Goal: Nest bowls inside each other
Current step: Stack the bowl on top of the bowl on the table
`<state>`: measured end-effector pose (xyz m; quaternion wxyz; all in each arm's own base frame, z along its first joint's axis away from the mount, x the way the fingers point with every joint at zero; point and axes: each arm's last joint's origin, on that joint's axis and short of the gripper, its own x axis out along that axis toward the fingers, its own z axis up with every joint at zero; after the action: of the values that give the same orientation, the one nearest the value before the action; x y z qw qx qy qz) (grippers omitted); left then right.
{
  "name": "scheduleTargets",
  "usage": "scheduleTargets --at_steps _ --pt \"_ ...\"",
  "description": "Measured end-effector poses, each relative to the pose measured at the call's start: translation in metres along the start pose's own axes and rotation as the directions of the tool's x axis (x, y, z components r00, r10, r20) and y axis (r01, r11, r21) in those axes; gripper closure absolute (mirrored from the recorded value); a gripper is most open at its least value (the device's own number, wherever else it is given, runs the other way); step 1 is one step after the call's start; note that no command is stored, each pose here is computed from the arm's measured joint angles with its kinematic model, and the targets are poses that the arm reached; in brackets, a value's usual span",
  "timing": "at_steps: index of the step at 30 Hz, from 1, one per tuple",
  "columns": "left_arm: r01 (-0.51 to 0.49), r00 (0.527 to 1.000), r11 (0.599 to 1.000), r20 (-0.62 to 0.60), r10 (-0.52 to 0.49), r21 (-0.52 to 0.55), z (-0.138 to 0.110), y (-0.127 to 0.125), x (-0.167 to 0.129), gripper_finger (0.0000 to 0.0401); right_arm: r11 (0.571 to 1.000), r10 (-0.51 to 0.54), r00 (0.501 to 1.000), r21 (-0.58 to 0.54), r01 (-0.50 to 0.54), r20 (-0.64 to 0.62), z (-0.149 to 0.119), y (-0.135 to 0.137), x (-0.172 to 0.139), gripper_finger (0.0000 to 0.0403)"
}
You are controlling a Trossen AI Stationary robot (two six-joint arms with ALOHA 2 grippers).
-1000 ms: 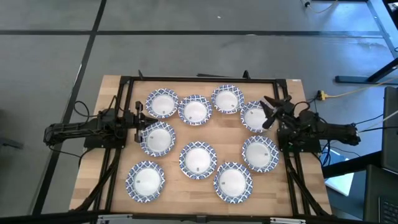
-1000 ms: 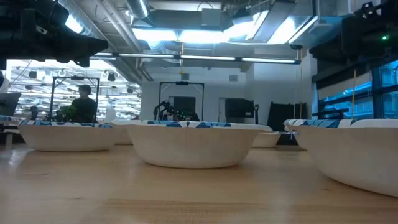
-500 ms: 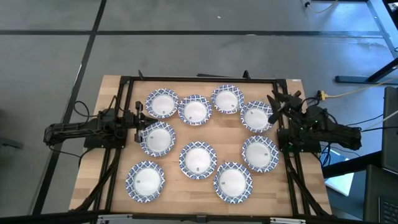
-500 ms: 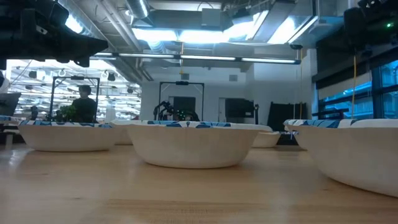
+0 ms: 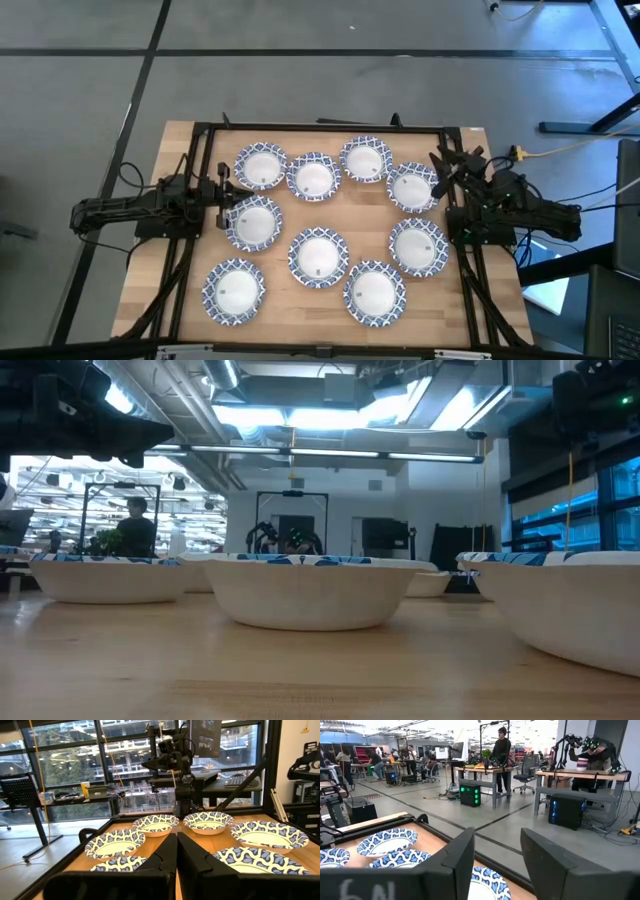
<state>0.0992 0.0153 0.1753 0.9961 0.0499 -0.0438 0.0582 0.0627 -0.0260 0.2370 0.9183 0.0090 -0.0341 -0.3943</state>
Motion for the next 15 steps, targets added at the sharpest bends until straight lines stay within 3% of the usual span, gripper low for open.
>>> scheduleTargets --at_steps 6,15 --pt "-0.076 0.997 0.997 -0.007 0.076 0.0 0.0 0.002 0.0 0.0401 0.999 -0.003 0.996 -0.043 -0.001 -0.091 0.007 0.0 0.0 0.0241" --pt "-0.126 0.992 0.992 -0.011 0.126 0.001 0.0 0.004 0.0 0.0401 1.0 0.003 0.956 -0.023 -0.01 -0.293 0.054 -0.007 -0.01 0.0241"
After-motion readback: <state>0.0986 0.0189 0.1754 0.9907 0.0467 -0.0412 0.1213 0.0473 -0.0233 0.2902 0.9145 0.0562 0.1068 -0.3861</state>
